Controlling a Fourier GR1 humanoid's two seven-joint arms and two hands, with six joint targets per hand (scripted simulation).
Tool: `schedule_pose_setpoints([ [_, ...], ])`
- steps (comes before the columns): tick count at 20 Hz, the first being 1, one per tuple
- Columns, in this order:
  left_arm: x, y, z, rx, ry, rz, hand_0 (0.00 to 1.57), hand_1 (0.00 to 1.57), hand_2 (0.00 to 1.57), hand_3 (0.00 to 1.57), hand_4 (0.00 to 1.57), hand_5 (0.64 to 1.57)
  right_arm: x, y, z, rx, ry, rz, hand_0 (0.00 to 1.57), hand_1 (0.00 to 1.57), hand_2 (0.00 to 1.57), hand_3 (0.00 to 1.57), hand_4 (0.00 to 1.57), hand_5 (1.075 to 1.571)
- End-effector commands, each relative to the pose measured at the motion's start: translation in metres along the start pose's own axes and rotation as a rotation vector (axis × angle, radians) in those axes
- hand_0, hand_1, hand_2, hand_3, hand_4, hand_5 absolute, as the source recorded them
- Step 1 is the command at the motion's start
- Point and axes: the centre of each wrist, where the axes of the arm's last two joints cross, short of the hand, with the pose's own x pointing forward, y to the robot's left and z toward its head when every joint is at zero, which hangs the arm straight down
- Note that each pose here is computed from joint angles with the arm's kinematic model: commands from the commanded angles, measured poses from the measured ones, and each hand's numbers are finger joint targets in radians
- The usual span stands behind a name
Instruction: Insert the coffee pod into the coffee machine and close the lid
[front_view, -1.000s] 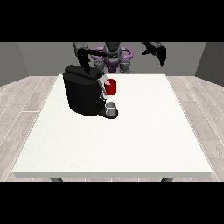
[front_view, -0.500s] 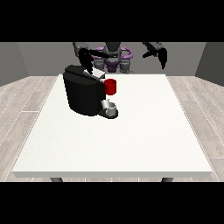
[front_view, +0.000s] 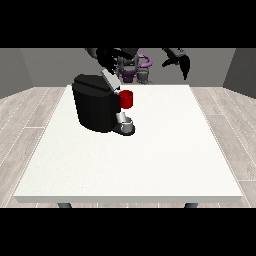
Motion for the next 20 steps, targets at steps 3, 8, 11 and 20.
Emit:
schedule_pose_setpoints([
  [3,0.009,0.012,-0.008,-0.023,-0.05,-0.021,0.0,0.0,0.0,0.0,0.38,1.571,0.017,0.036,-0.008,0.084,-0.053,0.057,0.0,0.0,0.0,0.0,0.0,1.571],
  [8,0.011,-0.001,-0.012,-0.034,-0.08,-0.02,0.0,0.0,0.0,0.0,0.36,1.571,0.053,0.042,-0.021,0.074,-0.107,0.152,0.0,0.0,0.0,0.0,0.08,1.571],
  [11,0.016,-0.012,-0.015,-0.06,-0.107,-0.001,0.0,0.0,0.0,0.0,0.38,1.571,0.063,0.059,-0.025,0.043,-0.166,0.183,0.0,0.0,0.0,0.0,0.3,1.571],
  [20,0.02,0.015,-0.016,-0.048,-0.132,-0.004,0.0,0.0,0.0,0.0,0.42,1.571,0.088,0.079,-0.037,0.096,-0.163,0.223,0.0,0.0,0.0,0.0,0.09,1.571],
])
